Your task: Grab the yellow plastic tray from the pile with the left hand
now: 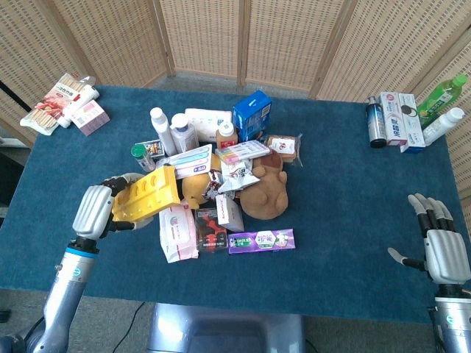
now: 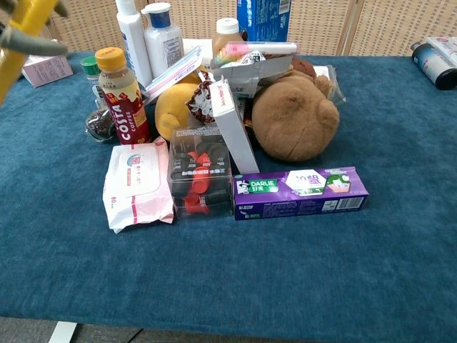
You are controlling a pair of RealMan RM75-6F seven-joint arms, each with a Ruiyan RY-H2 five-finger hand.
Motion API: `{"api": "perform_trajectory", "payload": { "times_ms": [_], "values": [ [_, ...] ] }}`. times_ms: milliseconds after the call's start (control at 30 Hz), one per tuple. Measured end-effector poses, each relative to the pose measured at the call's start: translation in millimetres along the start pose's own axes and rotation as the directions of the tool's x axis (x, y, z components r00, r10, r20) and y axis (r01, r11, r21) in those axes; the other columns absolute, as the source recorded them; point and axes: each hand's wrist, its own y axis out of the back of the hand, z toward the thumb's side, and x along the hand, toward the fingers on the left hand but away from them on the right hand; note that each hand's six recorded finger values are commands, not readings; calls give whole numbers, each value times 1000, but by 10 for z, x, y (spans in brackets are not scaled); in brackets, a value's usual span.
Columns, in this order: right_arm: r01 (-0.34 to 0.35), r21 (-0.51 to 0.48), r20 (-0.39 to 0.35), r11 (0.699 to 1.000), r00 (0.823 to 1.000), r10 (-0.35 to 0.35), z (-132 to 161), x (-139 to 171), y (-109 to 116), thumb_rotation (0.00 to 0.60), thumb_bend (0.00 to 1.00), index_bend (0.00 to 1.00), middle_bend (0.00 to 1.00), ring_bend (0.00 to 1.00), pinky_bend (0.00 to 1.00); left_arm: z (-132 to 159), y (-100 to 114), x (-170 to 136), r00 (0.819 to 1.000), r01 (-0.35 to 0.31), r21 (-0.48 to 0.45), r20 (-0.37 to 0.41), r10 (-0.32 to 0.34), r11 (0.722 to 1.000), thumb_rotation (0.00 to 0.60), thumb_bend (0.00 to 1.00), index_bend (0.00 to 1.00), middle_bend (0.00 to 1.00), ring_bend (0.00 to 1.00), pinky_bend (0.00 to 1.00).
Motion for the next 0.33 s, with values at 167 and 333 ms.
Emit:
{"api": "perform_trajectory", "payload": {
  "times_ms": [167,333],
  "values": [
    [-2,2,2,1000,1000,2,-4,1,-2,600,0,0,0,0,0,147,159,60,999,-30,8,31,29,1000,600,69,775,769,716,863],
    [-3,1,3,1000,1000,3,-5,0,1,600,0,0,0,0,0,270,232,115,997,-48,13,55,47,999,600,69,775,768,715,862]
  ]
}}
